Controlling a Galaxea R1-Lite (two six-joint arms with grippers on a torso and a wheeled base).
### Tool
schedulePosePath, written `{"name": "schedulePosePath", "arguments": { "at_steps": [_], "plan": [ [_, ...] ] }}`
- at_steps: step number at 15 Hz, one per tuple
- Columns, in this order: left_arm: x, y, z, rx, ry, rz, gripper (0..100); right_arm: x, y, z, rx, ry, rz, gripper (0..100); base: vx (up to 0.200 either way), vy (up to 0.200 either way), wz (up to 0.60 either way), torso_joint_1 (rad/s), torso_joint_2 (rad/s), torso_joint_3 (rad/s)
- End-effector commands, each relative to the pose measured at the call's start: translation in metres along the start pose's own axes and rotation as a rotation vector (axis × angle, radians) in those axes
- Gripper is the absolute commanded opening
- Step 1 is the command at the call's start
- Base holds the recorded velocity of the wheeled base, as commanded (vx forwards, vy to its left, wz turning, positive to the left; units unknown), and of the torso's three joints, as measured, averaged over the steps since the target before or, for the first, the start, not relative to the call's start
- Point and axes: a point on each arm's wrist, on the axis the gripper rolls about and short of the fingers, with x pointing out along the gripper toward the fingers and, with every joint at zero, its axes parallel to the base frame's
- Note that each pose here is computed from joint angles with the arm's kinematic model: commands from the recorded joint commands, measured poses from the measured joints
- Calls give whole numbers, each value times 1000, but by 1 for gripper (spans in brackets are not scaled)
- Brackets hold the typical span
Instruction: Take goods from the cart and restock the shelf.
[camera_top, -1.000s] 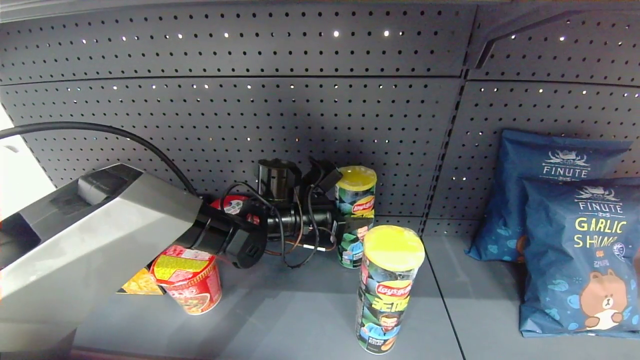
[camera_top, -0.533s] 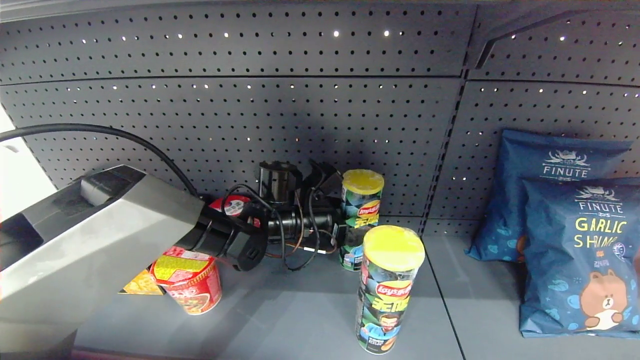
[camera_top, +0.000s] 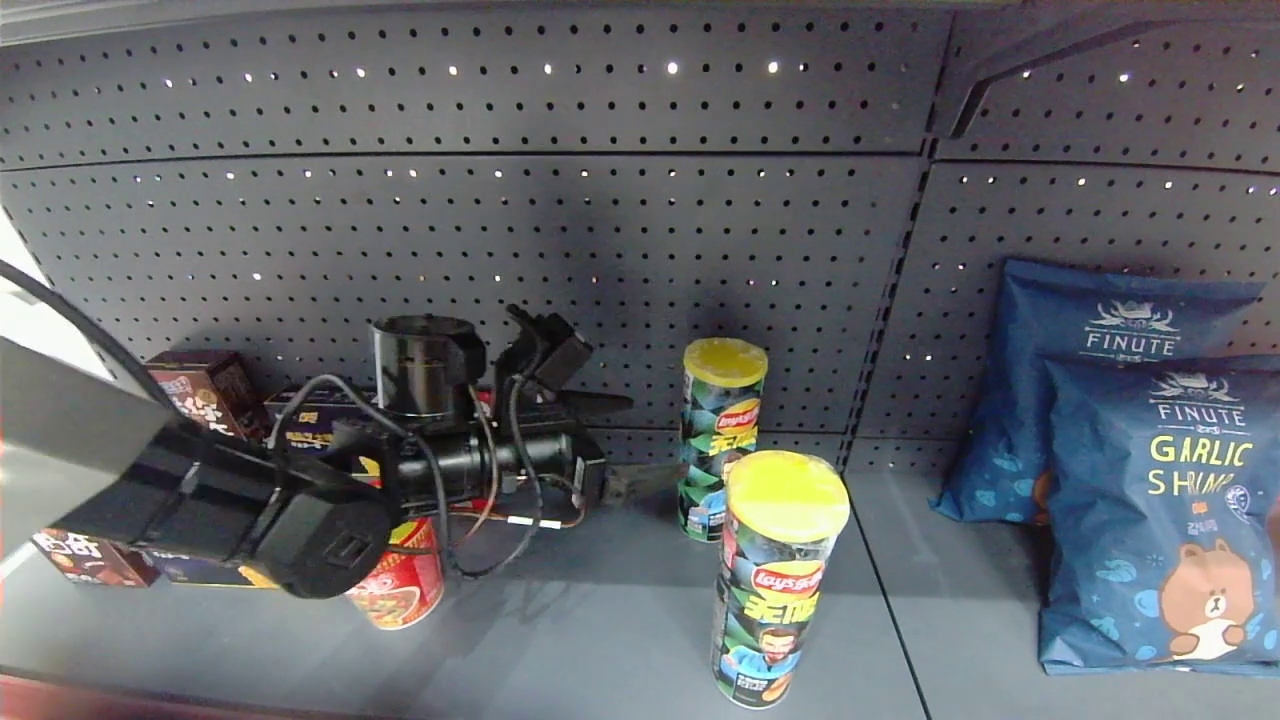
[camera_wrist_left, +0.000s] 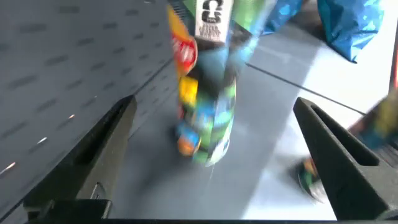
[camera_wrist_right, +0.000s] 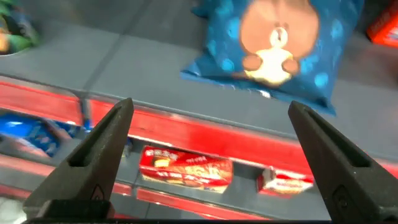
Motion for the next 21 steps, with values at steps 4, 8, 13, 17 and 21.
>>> {"name": "schedulePosePath", "arguments": {
  "at_steps": [4,8,13,17,21],
  "plan": [
    [-93,-48,16,24,-50,98,100,36,-7,115,11,37,151,100,0,0,0,0,0,0],
    [-126,-73,15,38,-77,160,100,69,6,124,126,139,245,100,0,0,0,0,0,0],
    [-163,-98,16,75,-141,205,100,85,23,97,42,160,165,100,0,0,0,0,0,0],
    [-171,-101,15,27,-159,223,100,83,24,93,-32,181,109,100,0,0,0,0,0,0],
    [-170,-100,18,30,-164,220,100,83,24,83,-106,206,105,100,0,0,0,0,0,0]
  ]
}}
